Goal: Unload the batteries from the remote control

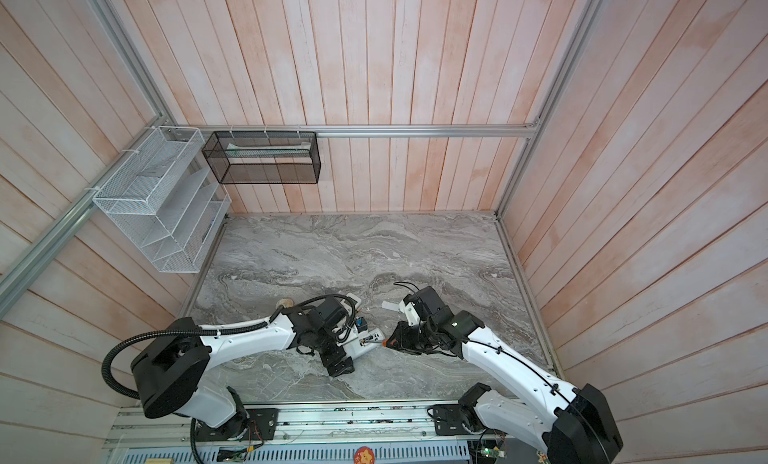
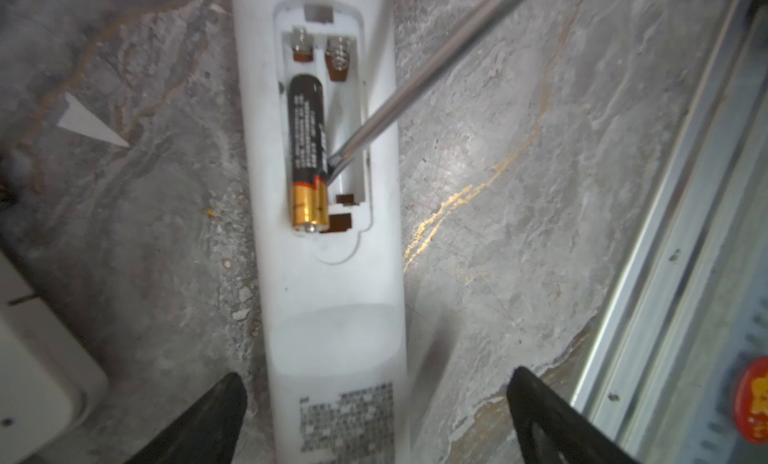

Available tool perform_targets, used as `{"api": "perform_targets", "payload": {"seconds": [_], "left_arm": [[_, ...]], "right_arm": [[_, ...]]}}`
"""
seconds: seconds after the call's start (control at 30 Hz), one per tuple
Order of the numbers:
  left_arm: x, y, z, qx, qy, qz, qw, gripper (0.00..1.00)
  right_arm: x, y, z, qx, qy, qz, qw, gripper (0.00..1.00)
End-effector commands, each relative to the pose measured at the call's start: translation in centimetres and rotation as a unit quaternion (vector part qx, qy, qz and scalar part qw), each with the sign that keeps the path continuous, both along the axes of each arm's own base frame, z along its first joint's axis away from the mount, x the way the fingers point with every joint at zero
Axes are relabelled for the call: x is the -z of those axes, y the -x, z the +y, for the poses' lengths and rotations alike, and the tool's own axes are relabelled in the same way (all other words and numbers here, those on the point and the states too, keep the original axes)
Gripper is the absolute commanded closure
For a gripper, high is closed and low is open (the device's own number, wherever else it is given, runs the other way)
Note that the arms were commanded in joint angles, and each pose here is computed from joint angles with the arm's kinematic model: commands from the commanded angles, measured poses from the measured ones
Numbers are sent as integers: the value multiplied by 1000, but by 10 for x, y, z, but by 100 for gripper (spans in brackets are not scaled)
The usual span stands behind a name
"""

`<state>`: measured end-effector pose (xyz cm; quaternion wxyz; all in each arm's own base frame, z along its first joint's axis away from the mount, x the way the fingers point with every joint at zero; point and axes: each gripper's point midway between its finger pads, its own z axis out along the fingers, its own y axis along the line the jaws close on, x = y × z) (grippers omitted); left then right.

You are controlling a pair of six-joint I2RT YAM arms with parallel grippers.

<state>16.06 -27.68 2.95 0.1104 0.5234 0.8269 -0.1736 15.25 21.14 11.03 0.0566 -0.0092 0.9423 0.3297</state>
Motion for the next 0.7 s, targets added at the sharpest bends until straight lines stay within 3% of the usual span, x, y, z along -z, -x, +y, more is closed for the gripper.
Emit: {"api": "perform_targets", "payload": {"seconds": [0.0,0.07,0.13,0.23,0.33,0.43,0.67], "left_arm": [[11,-19,5,-43,-34,-60,997,0],[18,-23,7,-49,-54,-62,995,1],[23,-25,6,-43,-64,-59,995,10],[32,-19,2,-20,-72,-37,996,37],[43,-9,2,-1,-85,-6,996,56],[47,-2,5,11,-90,11,996,63],[45,14,6,40,-77,46,995,67]], "right_arm": [[39,17,-43,57,105,47,992,100],[40,18,-44,61,103,46,992,100],[40,20,-46,64,104,48,991,100],[40,20,-48,68,105,43,991,100],[37,16,-48,73,106,33,991,100],[31,7,-47,72,110,16,991,100],[15,-16,-38,53,125,-17,991,100]]}}
